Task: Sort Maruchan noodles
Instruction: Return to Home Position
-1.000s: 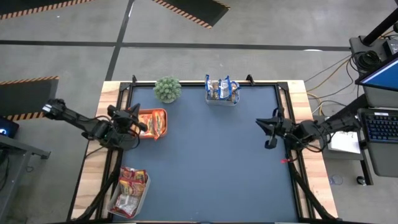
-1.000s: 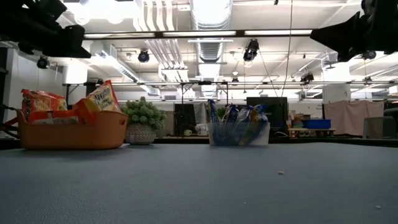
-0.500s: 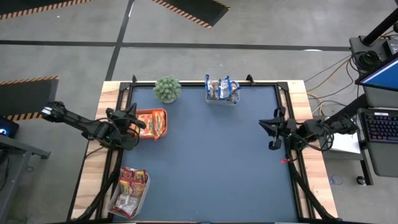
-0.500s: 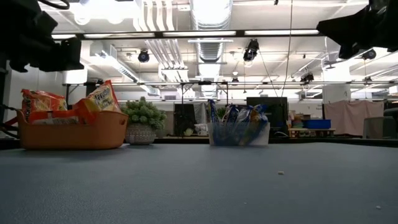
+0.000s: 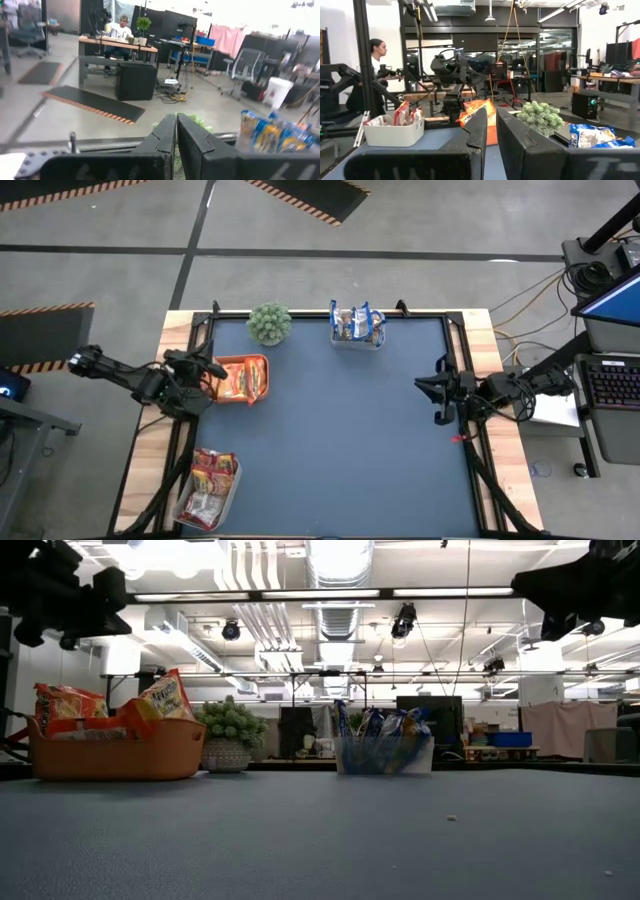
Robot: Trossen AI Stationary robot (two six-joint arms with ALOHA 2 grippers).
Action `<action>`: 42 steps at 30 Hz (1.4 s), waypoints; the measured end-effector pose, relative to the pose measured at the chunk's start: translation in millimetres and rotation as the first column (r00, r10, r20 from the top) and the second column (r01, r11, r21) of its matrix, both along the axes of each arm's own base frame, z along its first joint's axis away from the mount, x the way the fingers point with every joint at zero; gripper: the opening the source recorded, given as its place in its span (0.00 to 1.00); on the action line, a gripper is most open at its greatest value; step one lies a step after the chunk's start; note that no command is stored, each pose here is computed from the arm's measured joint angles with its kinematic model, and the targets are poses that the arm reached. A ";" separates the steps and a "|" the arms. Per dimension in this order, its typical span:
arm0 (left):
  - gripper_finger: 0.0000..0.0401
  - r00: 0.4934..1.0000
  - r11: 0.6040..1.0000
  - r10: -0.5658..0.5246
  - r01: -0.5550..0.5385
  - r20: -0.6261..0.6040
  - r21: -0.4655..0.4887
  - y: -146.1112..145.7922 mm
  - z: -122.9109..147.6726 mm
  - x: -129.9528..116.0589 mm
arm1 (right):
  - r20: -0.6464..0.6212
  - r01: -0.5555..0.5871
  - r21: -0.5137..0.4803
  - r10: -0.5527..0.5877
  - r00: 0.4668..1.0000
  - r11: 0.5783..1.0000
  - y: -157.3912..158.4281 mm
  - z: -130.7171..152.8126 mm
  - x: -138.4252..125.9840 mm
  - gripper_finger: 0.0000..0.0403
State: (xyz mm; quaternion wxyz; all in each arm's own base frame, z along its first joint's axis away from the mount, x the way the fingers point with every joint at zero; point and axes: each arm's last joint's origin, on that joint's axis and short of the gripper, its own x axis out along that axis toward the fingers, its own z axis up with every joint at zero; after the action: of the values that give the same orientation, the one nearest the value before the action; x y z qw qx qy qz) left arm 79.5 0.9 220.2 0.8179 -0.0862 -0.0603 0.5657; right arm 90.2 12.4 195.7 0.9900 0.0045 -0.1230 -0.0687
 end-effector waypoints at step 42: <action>0.00 0.058 0.059 -0.975 0.998 -0.214 0.004 -45.2 52.0 54.0 | -0.050 -0.067 0.034 0.069 0.996 0.997 2.0 -5.8 1.7 0.08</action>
State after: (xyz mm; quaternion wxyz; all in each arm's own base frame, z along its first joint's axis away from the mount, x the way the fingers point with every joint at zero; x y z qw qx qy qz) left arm 133.6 -44.3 272.2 0.9886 0.0019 0.0355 -0.1464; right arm 91.9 14.4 189.9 0.9944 0.0228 -0.0965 -0.0369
